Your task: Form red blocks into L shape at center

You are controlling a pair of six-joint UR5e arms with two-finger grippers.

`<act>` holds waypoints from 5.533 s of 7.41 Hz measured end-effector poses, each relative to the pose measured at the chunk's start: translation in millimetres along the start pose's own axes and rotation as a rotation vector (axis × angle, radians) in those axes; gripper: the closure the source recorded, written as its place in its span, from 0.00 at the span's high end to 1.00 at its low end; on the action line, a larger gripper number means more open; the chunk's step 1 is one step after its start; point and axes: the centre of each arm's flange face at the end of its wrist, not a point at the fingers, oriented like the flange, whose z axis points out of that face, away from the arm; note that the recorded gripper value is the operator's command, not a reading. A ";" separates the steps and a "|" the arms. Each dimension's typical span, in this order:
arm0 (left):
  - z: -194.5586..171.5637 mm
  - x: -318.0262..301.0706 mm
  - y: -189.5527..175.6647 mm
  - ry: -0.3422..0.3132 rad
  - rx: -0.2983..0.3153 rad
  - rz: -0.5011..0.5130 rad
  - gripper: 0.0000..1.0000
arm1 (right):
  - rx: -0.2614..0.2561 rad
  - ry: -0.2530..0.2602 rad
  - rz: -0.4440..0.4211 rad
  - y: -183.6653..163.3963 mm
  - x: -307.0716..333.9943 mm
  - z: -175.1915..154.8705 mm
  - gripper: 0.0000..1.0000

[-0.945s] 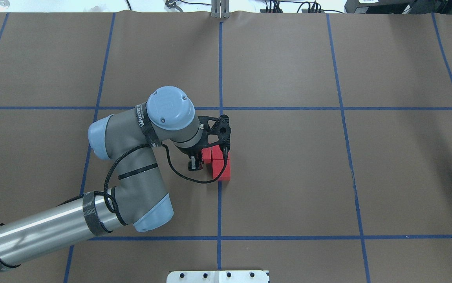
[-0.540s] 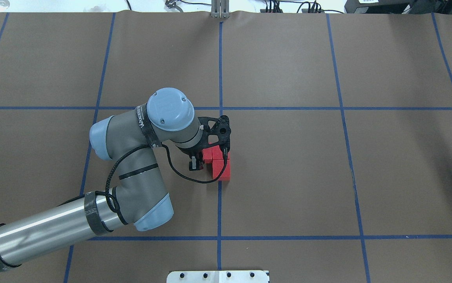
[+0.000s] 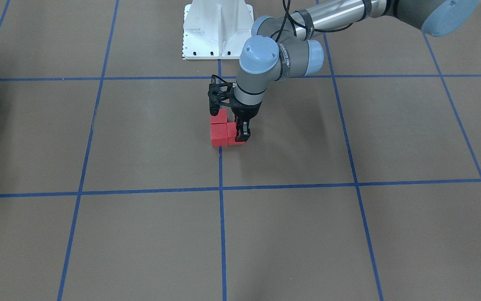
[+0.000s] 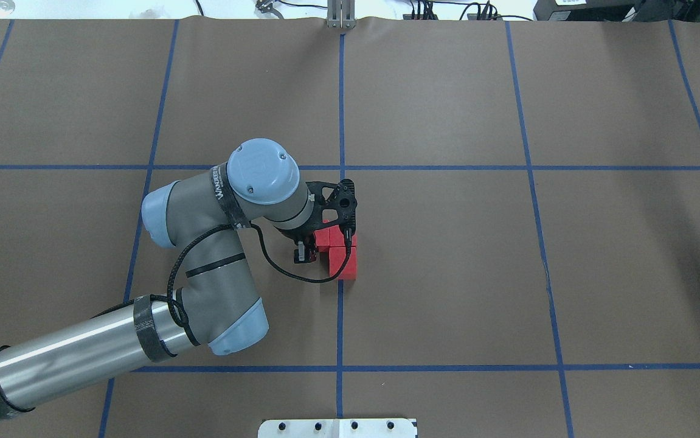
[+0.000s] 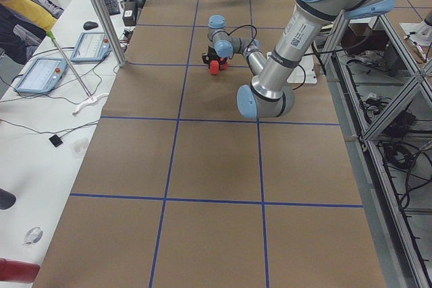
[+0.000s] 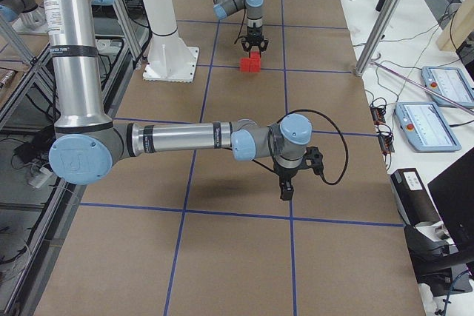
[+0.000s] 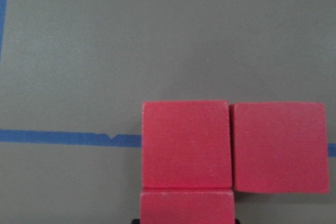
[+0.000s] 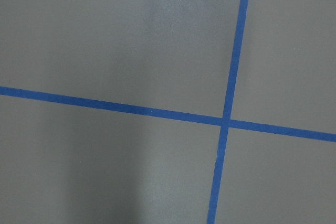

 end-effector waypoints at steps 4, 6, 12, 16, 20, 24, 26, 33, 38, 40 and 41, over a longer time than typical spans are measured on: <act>0.7 0.0 0.9 0.002 -0.005 -0.002 0.39 | 0.002 0.000 -0.001 -0.8 -0.7 -0.7 0.99; 0.8 0.0 0.9 0.002 -0.005 -0.002 0.41 | 0.002 0.000 -0.001 -0.8 -0.7 -0.7 0.99; 1.7 -0.2 1.3 0.002 -0.007 -0.004 0.53 | 0.002 0.000 -0.001 -0.5 0.0 -0.9 0.99; 2.9 -0.4 1.9 0.003 -0.010 -0.005 0.66 | 0.002 0.000 -0.001 0.0 0.4 -0.8 0.99; 3.0 0.5 1.6 0.004 -0.008 -0.004 0.99 | 0.001 0.000 0.000 0.0 0.8 -0.8 1.00; -23.1 0.8 3.8 0.064 0.029 -0.012 0.99 | 0.006 0.000 0.005 1.7 5.4 -3.3 0.99; -77.6 -29.9 29.3 0.112 -0.011 -0.095 0.99 | 0.029 -0.003 0.019 11.1 27.8 -16.5 0.99; -241.5 -143.2 528.0 0.064 -0.291 -1.011 1.00 | 0.045 0.012 0.043 66.3 98.1 -35.3 1.00; -300.8 -95.1 675.7 -0.041 -0.264 -1.248 1.00 | 0.019 0.030 0.057 86.7 110.1 -20.8 1.00; -295.2 -73.3 695.6 -0.041 -0.209 -1.254 1.00 | 0.018 0.030 0.066 89.2 110.7 -19.7 1.00; -295.1 -69.3 698.4 -0.043 -0.197 -1.253 1.00 | 0.017 0.029 0.066 91.0 110.5 -19.5 1.00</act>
